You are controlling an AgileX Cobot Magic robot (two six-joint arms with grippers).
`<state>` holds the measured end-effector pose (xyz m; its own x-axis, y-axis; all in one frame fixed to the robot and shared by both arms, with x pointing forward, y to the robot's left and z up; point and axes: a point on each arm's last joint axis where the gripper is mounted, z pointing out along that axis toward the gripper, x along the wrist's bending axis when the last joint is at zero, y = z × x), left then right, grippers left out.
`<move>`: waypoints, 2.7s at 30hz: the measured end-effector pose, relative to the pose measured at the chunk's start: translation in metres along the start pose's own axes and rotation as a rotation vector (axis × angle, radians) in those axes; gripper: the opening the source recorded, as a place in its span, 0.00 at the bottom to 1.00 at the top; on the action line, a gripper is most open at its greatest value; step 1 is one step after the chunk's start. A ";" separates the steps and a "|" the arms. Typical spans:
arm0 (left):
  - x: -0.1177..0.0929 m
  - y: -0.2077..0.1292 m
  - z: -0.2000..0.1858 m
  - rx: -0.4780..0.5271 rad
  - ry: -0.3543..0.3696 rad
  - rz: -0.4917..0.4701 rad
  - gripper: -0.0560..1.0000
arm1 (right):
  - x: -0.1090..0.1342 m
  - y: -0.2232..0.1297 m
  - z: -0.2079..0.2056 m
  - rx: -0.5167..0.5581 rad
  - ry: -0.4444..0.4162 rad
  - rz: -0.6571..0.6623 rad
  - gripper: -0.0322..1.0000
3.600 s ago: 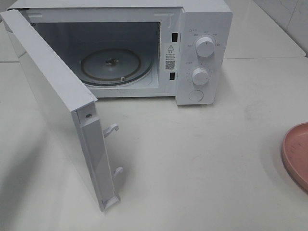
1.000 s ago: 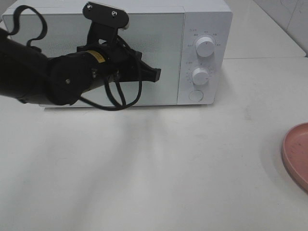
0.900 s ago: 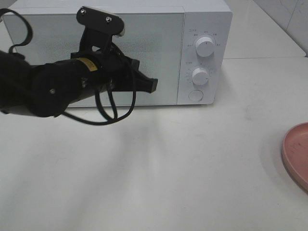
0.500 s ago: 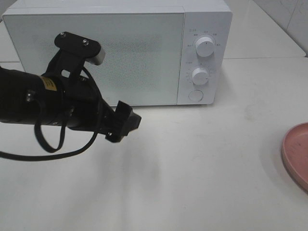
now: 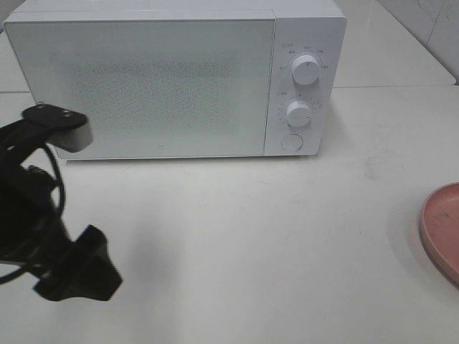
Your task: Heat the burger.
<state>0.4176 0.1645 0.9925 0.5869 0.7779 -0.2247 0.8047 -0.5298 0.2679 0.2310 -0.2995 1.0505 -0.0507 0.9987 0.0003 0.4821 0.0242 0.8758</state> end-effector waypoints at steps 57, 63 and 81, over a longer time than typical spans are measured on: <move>-0.027 -0.202 -0.118 -0.861 0.471 -0.246 0.98 | 0.000 0.000 0.000 0.000 0.000 0.000 0.76; -0.027 -0.202 -0.118 -0.861 0.471 -0.246 0.98 | 0.000 0.000 0.000 0.000 0.000 0.000 0.76; -0.026 -0.202 -0.118 -0.861 0.471 -0.246 0.98 | 0.000 0.000 0.000 0.000 0.000 0.000 0.76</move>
<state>0.2295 0.2907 1.0548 0.1683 0.9855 -0.0215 0.4515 -0.0576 0.8904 0.2310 -0.2995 1.0505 -0.0507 0.9987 0.0003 0.4821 0.0242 0.8758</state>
